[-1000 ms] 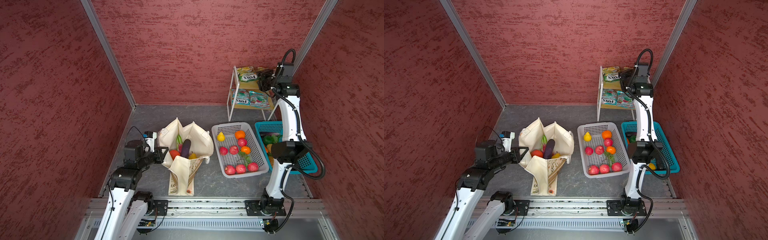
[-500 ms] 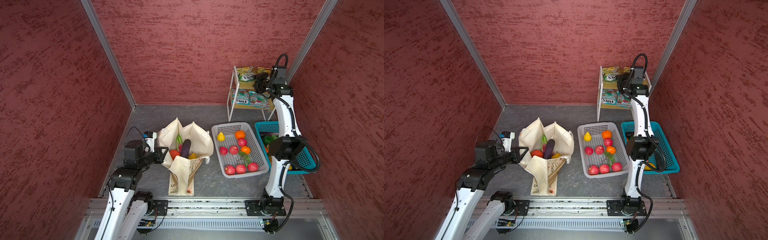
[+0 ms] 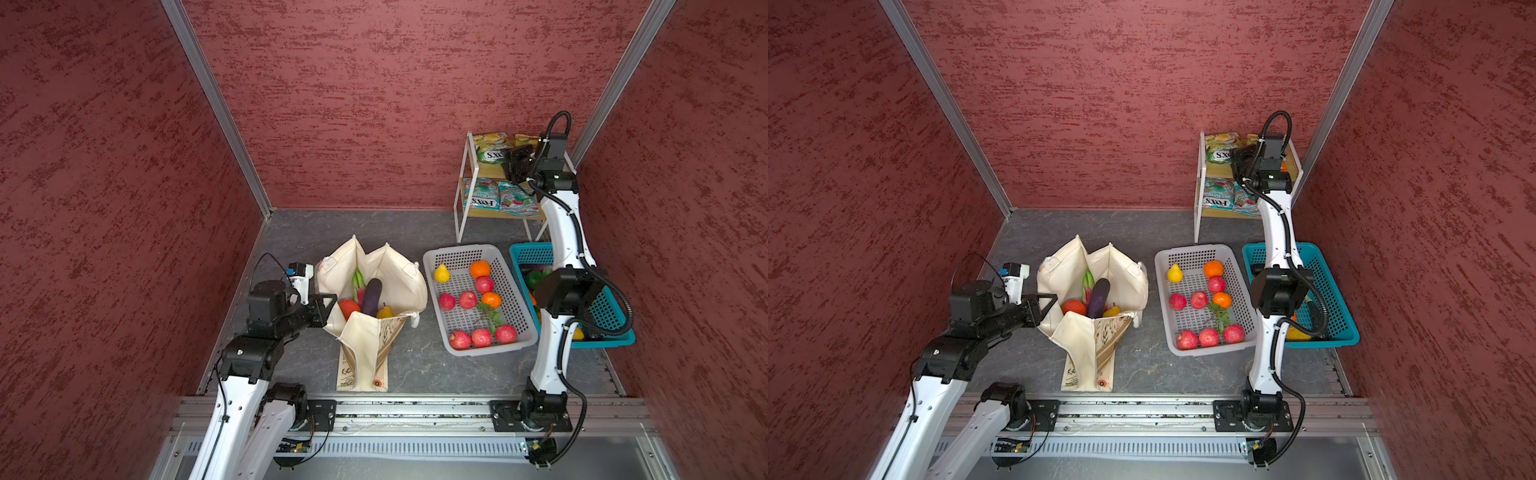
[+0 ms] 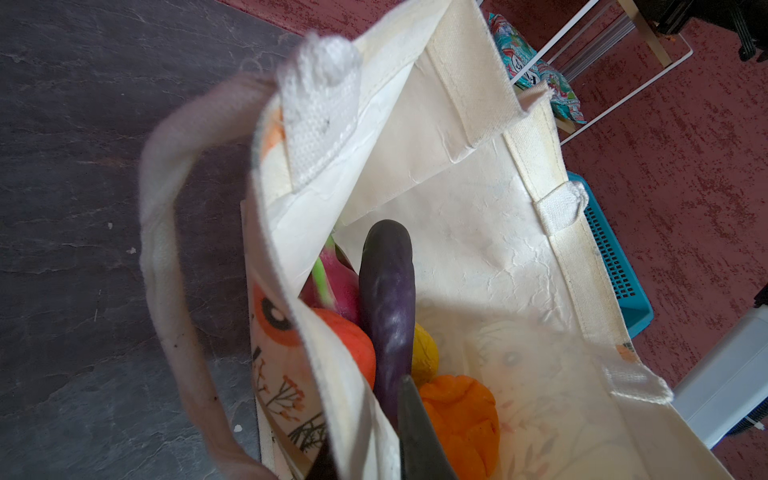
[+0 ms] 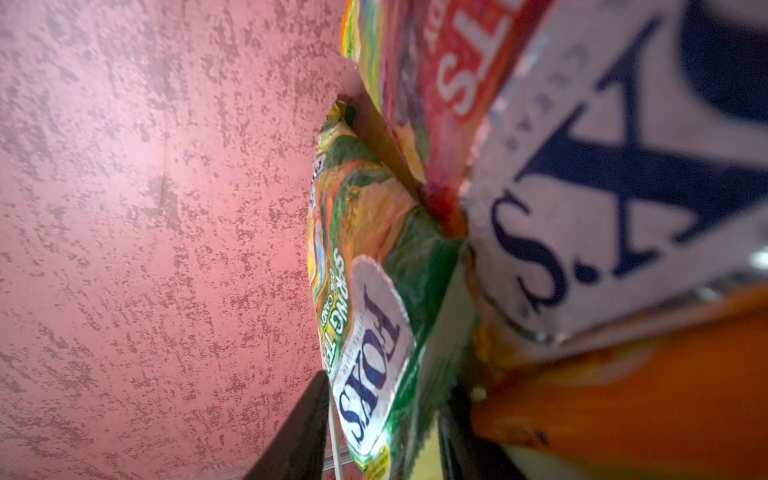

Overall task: Place the food into the grocery bag and tie it
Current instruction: 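Grasp the green FOX'S candy bag on the shelf with the right gripper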

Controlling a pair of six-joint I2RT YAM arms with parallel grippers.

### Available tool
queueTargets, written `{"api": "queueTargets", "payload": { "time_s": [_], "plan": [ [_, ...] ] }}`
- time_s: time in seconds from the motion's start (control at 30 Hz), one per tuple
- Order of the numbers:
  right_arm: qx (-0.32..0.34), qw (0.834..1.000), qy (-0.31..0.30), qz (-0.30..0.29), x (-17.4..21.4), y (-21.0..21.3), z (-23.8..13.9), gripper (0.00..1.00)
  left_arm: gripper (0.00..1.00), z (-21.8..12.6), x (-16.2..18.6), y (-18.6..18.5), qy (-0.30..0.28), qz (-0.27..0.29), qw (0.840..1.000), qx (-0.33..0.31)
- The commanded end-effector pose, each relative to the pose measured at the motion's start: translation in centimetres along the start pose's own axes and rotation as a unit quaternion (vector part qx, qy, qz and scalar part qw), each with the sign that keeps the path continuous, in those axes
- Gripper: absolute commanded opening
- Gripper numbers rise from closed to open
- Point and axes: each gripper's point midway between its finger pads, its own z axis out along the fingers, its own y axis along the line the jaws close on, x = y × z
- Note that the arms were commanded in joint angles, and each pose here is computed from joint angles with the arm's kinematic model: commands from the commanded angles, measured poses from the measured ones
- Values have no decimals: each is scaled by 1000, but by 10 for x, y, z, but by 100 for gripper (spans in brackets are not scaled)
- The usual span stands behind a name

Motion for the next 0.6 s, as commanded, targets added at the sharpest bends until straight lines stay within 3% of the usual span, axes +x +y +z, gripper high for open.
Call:
{"api": "queueTargets", "payload": {
  "time_s": [0.0,0.37,0.57],
  "plan": [
    [14,1000,4,21,5,-15,14,38,18,0,-2,-2,-9,7,1000,8],
    [-36,999,-3,8,10,15,12,2,18,0,-2,-3,-9,7,1000,9],
    [-89,996,-13,-8,13,50,0,0,18,0,-2,-3,-9,8,1000,10]
  ]
}}
